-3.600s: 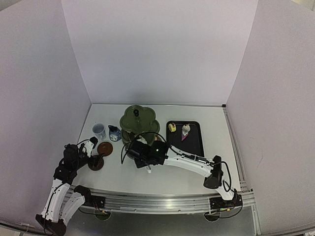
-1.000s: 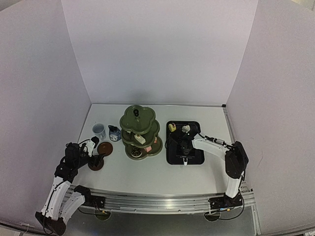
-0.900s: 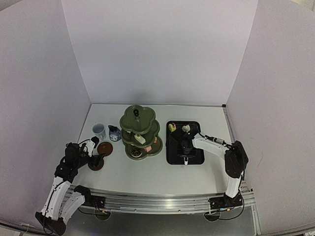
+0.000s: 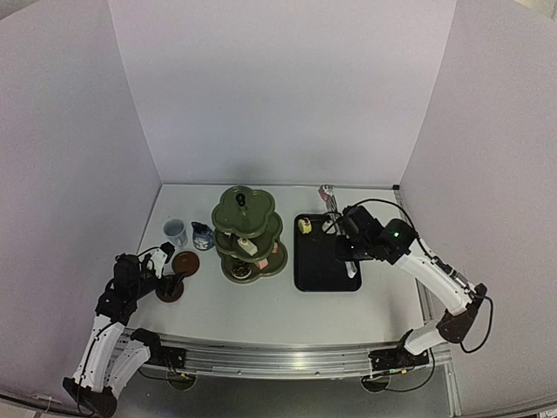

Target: Serve the afternoon tea

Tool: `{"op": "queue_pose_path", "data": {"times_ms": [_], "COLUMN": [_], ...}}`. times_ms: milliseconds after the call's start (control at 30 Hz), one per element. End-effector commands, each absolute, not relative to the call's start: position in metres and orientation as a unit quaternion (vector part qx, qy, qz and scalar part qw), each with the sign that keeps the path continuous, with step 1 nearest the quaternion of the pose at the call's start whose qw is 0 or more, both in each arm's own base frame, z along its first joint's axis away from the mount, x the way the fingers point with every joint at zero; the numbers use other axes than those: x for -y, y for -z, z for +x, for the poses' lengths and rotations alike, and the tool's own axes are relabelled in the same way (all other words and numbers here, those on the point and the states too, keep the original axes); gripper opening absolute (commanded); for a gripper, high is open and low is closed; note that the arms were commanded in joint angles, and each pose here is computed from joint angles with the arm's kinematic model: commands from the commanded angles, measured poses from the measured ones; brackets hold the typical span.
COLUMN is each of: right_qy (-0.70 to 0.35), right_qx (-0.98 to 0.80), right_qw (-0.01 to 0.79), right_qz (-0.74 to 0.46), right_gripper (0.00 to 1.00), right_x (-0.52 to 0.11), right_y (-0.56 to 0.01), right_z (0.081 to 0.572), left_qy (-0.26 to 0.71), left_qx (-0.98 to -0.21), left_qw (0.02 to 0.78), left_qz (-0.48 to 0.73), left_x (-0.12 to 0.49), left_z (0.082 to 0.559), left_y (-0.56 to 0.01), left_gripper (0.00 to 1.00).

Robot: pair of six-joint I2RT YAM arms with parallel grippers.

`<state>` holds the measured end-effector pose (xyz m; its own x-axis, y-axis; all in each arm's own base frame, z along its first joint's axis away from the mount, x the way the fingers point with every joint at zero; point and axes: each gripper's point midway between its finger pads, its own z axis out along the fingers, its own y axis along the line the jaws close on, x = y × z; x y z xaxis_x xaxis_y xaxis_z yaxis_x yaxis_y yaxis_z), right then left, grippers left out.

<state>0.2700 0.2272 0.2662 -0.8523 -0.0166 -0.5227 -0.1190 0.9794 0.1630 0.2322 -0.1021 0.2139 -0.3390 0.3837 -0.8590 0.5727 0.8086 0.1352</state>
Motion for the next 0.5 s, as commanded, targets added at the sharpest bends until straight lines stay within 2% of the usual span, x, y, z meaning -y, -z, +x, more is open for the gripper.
{"op": "queue_pose_path", "data": {"times_ms": [0,167,467], "right_qy": [-0.116,-0.119,-0.115], "right_qx": [-0.926,-0.908,-0.909], "right_qw": [0.322,0.323,0.31], "right_qz": [-0.159,-0.24,-0.255], "right_gripper": [0.0,0.0,0.0], "right_x": [-0.277,-0.328,-0.359], "right_y": [-0.319,-0.325,-0.306], "right_z": [0.275,0.27,0.28], "left_qy": [0.099,0.098,0.099], "left_qx": [-0.805,-0.804,-0.803], "left_qw": [0.506,0.508,0.509], "left_qz": [0.293,0.293,0.294], "left_x": [0.103,0.102,0.103], "left_z": [0.233,0.232,0.232], "left_y": [-0.221,-0.221,-0.222], "left_gripper": [0.82,0.82,0.82]}}
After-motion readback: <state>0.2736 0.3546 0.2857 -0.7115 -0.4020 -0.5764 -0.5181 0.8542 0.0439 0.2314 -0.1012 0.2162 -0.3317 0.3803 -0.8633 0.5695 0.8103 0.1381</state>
